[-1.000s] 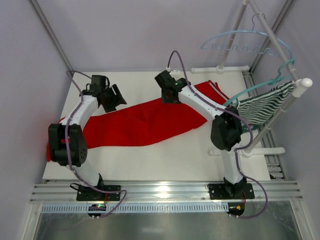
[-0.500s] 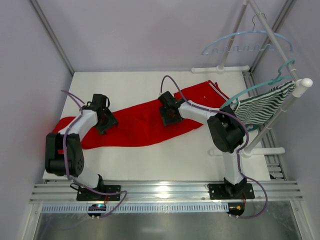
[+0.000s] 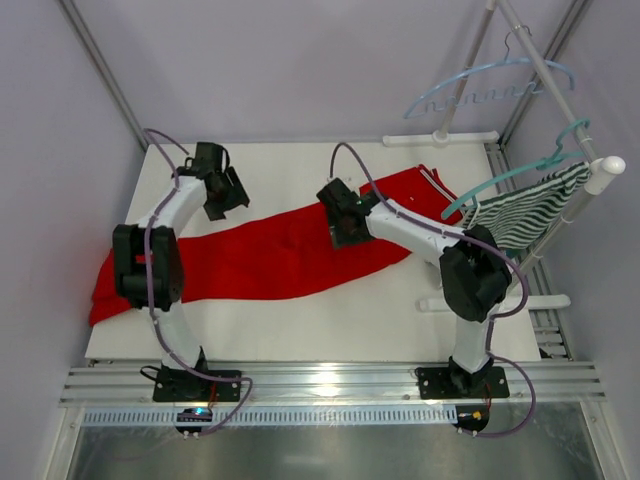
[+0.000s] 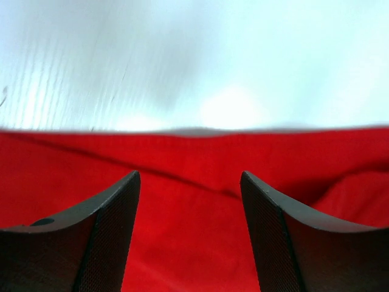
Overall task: Place the trousers on the hanger
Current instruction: Fold the trousers
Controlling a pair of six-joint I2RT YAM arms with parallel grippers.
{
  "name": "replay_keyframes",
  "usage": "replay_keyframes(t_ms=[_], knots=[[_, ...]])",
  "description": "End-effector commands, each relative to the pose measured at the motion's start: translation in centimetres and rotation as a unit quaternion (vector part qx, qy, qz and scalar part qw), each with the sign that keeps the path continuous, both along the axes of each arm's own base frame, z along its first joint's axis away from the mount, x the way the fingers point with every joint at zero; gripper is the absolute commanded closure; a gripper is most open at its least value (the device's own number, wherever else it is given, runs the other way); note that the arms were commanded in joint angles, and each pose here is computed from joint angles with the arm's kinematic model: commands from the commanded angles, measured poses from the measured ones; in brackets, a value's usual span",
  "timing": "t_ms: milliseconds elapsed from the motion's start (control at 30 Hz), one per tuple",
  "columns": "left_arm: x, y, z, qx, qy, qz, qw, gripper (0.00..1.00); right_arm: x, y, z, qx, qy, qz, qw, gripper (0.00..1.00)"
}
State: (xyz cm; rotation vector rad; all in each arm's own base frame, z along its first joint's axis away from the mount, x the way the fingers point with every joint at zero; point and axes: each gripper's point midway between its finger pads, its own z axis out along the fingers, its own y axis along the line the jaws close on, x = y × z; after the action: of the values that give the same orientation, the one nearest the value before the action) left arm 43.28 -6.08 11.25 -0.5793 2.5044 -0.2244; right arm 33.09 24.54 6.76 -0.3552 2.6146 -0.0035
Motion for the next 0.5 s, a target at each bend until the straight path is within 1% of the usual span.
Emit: replay_keyframes(t_ms=[0,33,67,100,133,167,200,233,267,333,367,467], knots=[[0.1,0.3,-4.1,0.023,0.082,-0.009,0.996,0.33,4.4,-4.6,6.2,-0.072,-0.105,-0.195,0.973,0.39],[0.2,0.1,-5.1,0.018,0.095,-0.007,0.995,0.34,6.7,-4.8,9.4,-0.029,-0.137,-0.279,0.950,0.40],[0.0,0.0,-5.9,0.014,0.106,-0.005,0.994,0.35,6.1,-6.4,9.1,-0.064,-0.115,-0.309,0.942,0.40],[-0.3,0.0,-6.9,0.012,0.117,0.000,0.993,0.36,7.0,-6.7,8.2,-0.078,-0.109,-0.333,0.933,0.41],[-0.4,0.1,-7.4,0.012,0.118,0.012,0.993,0.36,8.6,-6.3,10.1,-0.041,-0.129,-0.371,0.919,0.42],[-1.5,0.4,-8.5,0.016,0.133,0.018,0.991,0.36,9.2,-7.4,10.2,-0.046,-0.126,-0.386,0.913,0.42],[-1.7,0.6,-8.7,0.021,0.134,0.024,0.991,0.36,10.1,-7.5,10.2,-0.036,-0.128,-0.398,0.908,0.42],[-2.0,1.1,-8.8,0.032,0.135,0.034,0.990,0.37,11.1,-7.4,10.1,-0.023,-0.133,-0.414,0.900,0.43],[-2.9,1.4,-9.5,0.039,0.148,0.038,0.988,0.37,12.2,-8.1,10.2,-0.003,-0.139,-0.441,0.887,0.44],[-3.7,2.3,-9.7,0.061,0.159,0.047,0.984,0.38,13.2,-8.3,9.4,0.017,-0.137,-0.457,0.879,0.46],[-4.2,2.4,-9.9,0.063,0.166,0.046,0.983,0.40,14.2,-8.4,9.2,0.038,-0.144,-0.471,0.870,0.46],[-6.1,2.9,-10.6,0.075,0.191,0.051,0.977,0.42,15.6,-8.8,8.0,0.060,-0.141,-0.482,0.863,0.48]])
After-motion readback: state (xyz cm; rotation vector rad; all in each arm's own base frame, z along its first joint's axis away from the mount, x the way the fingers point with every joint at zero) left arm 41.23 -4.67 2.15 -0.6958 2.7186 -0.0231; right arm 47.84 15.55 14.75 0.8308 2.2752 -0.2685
